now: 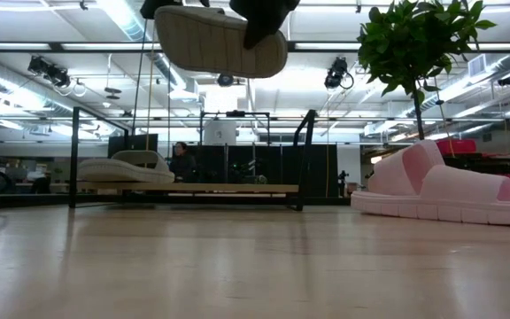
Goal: Pick and place slides into the shelf
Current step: Put the gray slipper on the shelf
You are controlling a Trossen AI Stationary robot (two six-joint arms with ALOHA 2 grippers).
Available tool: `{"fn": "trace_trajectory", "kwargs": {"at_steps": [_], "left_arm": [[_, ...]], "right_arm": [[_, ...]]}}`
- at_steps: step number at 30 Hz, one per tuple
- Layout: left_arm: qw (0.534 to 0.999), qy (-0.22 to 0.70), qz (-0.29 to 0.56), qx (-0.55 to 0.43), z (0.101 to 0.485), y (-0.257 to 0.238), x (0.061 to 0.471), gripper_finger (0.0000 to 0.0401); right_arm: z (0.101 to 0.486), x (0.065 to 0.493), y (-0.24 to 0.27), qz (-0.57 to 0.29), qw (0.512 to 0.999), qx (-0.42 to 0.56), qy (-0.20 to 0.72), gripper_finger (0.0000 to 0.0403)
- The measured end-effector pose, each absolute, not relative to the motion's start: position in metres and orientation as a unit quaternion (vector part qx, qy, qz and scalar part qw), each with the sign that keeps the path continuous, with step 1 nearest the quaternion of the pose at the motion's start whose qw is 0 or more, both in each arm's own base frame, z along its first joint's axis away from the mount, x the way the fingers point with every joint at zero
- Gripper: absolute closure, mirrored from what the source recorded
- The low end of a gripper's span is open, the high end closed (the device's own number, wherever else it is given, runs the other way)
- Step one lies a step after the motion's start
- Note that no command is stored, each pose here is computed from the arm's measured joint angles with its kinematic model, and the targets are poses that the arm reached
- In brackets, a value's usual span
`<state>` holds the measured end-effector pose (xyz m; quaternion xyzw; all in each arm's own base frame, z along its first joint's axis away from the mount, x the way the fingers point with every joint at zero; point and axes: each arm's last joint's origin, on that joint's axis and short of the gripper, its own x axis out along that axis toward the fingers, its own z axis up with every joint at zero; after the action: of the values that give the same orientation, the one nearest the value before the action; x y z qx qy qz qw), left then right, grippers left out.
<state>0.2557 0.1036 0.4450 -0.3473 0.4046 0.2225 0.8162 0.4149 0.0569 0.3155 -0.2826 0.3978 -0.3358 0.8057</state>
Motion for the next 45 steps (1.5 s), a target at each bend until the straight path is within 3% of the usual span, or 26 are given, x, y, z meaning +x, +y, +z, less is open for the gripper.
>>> {"fn": "trace_trajectory", "kwargs": {"at_steps": [6, 17, 22, 30, 36, 45], "left_arm": [[0.819, 0.408, 0.219, -0.34, 0.44, 0.106, 0.265, 0.0191], [0.841, 0.409, 0.186, -0.301, 0.439, 0.107, 0.273, 0.0374], [0.847, 0.417, 0.177, -0.278, 0.438, 0.107, 0.272, 0.0378], [0.847, 0.435, 0.169, -0.253, 0.436, 0.121, 0.262, 0.0378], [0.842, 0.463, 0.166, -0.224, 0.436, 0.135, 0.244, 0.0378], [0.876, 0.461, 0.036, -0.135, 0.438, 0.134, 0.241, 0.0379]], "right_arm": [[0.315, 0.414, 0.056, -0.337, 0.803, -0.285, 0.401, 0.0351], [0.315, 0.415, 0.05, -0.357, 0.797, -0.285, 0.397, 0.0351], [0.315, 0.415, 0.048, -0.365, 0.799, -0.272, 0.393, 0.0345], [0.312, 0.41, 0.048, -0.343, 0.791, -0.276, 0.424, 0.0261], [0.314, 0.401, 0.058, -0.325, 0.785, -0.294, 0.438, 0.0221], [0.331, 0.378, 0.091, -0.313, 0.813, -0.269, 0.411, 0.0203]]}}
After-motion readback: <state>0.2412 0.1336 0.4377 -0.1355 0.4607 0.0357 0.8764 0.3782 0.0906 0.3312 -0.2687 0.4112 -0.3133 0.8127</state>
